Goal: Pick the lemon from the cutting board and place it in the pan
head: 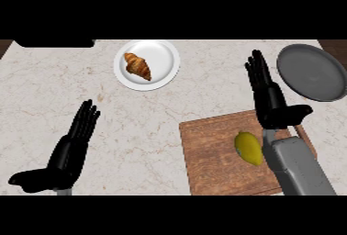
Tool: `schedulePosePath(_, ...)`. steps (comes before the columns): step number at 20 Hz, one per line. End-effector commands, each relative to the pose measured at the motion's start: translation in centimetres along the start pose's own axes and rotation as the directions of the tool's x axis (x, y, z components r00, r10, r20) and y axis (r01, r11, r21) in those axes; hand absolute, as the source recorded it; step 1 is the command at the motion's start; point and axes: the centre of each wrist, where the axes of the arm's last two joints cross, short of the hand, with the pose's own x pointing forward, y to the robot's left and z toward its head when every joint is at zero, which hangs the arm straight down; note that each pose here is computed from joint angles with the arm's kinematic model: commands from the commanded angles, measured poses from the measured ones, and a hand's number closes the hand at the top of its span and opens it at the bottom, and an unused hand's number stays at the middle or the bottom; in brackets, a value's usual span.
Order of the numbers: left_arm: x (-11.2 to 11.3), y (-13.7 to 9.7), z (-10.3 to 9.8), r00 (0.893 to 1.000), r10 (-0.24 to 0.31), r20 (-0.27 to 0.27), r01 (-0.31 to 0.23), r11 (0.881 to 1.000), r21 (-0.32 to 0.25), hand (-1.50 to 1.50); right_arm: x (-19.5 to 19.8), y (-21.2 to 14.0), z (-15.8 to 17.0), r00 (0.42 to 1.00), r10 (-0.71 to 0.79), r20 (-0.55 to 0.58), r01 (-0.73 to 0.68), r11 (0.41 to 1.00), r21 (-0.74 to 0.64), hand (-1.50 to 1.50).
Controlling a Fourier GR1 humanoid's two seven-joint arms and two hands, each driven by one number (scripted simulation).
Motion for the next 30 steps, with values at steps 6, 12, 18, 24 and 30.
schedulePosePath(6, 2.6, 3.8, -3.4, 0.987, -0.160, 0.018, 0.157, 0.981, 0.114, 0.00, -1.2, -0.5, 1.3, 0.985, 0.036, -0.167, 0.095, 0.700, 0.708, 1.50)
schedulePosePath(12, 2.5, 3.9, -5.4, 0.988, -0.133, -0.076, 0.144, 0.975, 0.170, 0.00, 0.4, -15.2, 4.3, 0.955, 0.216, 0.205, -0.292, 0.811, 0.507, -1.50)
schedulePosePath(18, 3.9, 4.6, -7.0, 0.986, -0.140, -0.091, 0.151, 0.980, 0.132, 0.00, 7.9, -22.9, 2.1, 0.892, 0.344, 0.293, -0.452, 0.711, 0.539, -1.50)
schedulePosePath(24, 3.3, 4.8, -7.0, 0.984, -0.158, -0.087, 0.168, 0.979, 0.120, 0.00, 16.3, -23.5, -1.2, 0.746, 0.562, 0.358, -0.637, 0.446, 0.629, -1.50)
schedulePosePath(30, 2.1, 4.5, -7.0, 0.985, -0.144, -0.093, 0.156, 0.979, 0.133, 0.00, 20.1, -19.0, -2.9, 0.720, 0.574, 0.390, -0.667, 0.415, 0.619, -1.50)
